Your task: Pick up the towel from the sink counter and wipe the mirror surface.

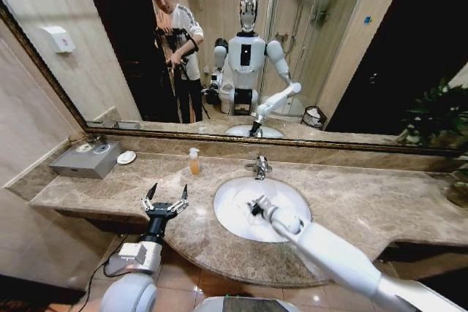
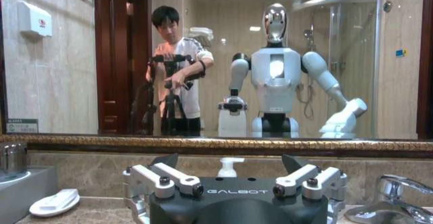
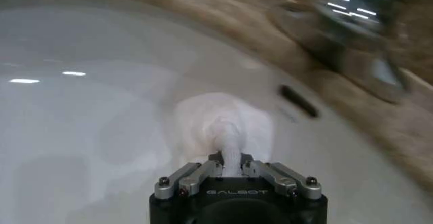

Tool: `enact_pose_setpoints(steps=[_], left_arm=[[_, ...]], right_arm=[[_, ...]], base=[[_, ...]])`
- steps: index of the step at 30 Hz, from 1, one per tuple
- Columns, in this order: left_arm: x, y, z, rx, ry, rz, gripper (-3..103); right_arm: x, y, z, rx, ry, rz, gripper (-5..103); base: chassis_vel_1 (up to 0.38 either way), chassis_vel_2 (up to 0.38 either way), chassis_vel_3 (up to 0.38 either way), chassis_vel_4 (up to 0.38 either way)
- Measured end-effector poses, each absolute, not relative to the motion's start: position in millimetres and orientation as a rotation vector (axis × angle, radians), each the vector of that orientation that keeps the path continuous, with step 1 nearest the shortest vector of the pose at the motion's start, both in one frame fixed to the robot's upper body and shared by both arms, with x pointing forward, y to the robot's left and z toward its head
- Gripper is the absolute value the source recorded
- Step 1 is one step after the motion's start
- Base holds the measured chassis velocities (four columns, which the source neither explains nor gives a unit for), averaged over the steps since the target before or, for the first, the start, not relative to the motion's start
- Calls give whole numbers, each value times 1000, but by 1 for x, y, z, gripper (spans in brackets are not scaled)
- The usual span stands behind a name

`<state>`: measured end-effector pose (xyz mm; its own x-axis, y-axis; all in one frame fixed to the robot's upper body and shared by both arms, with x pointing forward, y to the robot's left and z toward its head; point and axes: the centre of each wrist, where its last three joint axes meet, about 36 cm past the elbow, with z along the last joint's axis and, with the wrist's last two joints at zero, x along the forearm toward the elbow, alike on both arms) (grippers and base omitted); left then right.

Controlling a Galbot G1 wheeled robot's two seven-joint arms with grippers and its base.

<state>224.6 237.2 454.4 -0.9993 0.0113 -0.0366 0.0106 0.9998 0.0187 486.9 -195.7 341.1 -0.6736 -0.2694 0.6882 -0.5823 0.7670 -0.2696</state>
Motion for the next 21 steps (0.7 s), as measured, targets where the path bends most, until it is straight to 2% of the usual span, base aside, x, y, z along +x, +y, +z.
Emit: enact_pose_setpoints(steps=[5,12,18,21], left_arm=[[225,237,454,17,3105,29,100],[225,237,454,17,3105,29,100],[225,237,454,17,3105,29,100],[225,237,454,17,3105,28,100]], right_arm=[[472,-204,342,653,-2310,629,11],[404,-180,346,819,-2245,605,11],[404,-169,349,846,-2258,599,11],[437,-158,346,811,-2311,593,11]], base=[[0,0,0,0],[0,0,0,0],[0,0,0,0],[0,0,0,0]])
